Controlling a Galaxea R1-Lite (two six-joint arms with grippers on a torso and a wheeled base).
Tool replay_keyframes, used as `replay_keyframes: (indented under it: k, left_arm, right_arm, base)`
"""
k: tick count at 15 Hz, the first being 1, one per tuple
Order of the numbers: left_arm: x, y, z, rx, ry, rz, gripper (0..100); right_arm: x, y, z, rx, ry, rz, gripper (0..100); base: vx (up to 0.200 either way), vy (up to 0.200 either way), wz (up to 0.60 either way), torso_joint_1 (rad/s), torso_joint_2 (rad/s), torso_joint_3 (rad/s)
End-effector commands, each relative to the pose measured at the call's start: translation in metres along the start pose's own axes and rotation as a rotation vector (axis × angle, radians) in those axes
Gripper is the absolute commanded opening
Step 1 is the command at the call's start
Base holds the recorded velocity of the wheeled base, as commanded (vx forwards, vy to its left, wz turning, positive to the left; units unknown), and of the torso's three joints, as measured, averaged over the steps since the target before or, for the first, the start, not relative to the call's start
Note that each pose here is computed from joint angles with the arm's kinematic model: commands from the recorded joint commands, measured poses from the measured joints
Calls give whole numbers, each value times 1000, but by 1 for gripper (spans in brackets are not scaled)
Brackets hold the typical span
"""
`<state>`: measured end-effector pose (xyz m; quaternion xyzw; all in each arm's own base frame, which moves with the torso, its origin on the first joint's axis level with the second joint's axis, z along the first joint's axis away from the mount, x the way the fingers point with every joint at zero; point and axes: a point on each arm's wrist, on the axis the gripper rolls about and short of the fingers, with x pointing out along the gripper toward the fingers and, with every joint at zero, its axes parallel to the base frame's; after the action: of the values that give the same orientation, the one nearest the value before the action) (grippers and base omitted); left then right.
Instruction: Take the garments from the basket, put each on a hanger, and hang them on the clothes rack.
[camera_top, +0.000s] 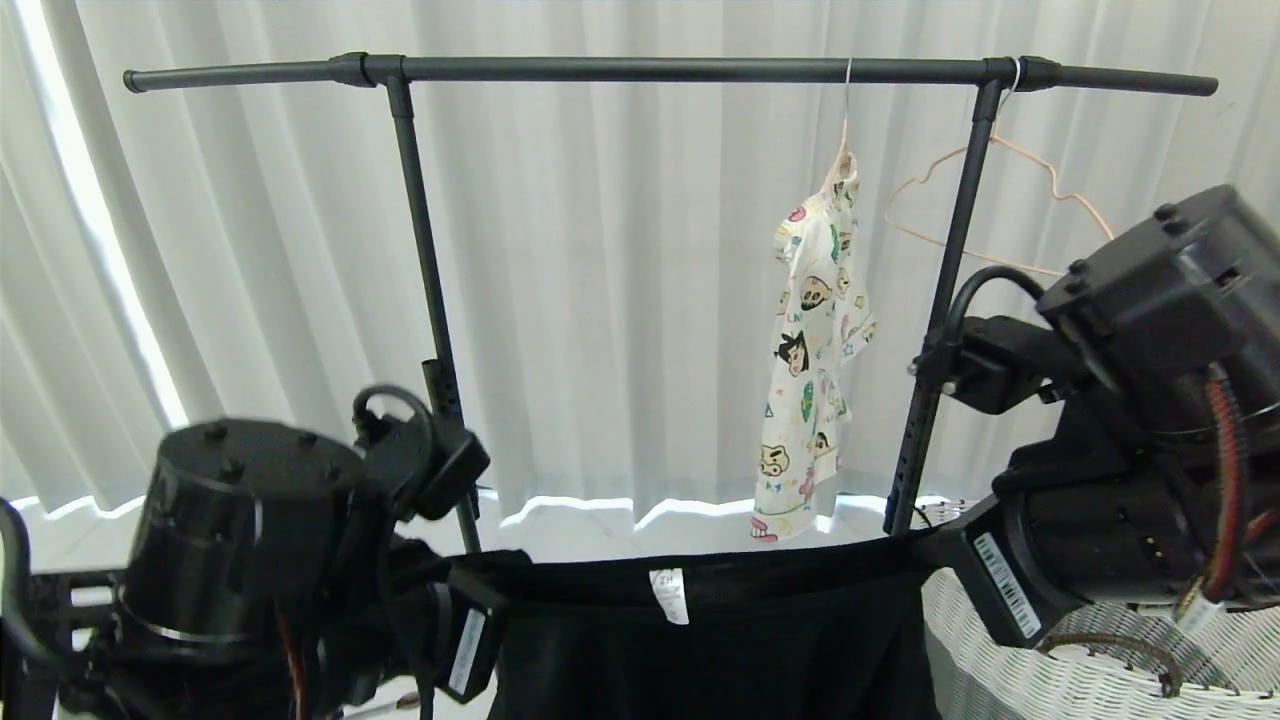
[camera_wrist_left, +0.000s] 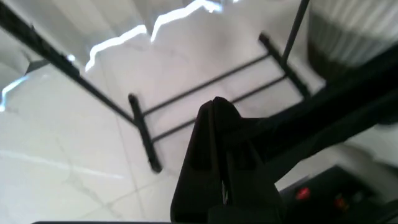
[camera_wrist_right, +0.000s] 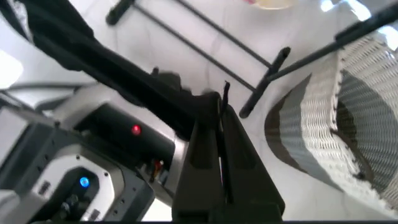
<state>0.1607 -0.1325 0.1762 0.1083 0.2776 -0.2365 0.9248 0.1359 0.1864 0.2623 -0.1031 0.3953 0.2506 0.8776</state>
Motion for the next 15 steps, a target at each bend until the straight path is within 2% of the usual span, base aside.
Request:
replay_keyframes:
  k: [1,2,3,6,7,8,11,13,15]
  left_arm:
    - [-26,0,70,-43,-48,-75,0]
    - [-45,1,97,-41,-57,-146,0]
    - [-55,1,112,-40,-63,-178,0]
    - [-73,3,138,-25,-75,-183,0]
    - [-77,4,136,2,-52,-181,0]
    - [-82,5,133,56,-40,-180,0]
    - [-92,1,138,128,-87,-196,0]
    - [-92,0,138,189,-93,-193,0]
    - [-90,0,137,199,-91,-192,0]
  right_arm:
    - [-18,-11,0,39,-57,1,0]
    - [-27,-17,3,67,-108,3,0]
    - [-35,-21,6,86,-162,12,0]
    - [-62,-32,28,142,-301,16,0]
    - [-68,-35,34,145,-331,15,0]
    - [-76,-41,46,141,-379,3,0]
    - [-96,-46,63,99,-468,50,0]
    - [-101,-46,64,80,-483,49,0]
    - [-110,-47,56,64,-469,57,0]
  base:
    - [0,0,0,0,0,0]
    - [0,0,0,0,0,0]
    - [0,0,0,0,0,0]
    - [0,0,0,0,0,0]
    - [0,0,0,0,0,0]
    - [0,0,0,0,0,0]
    - [0,0,0,0,0,0]
    - [0,0,0,0,0,0]
    - [0,0,0,0,0,0]
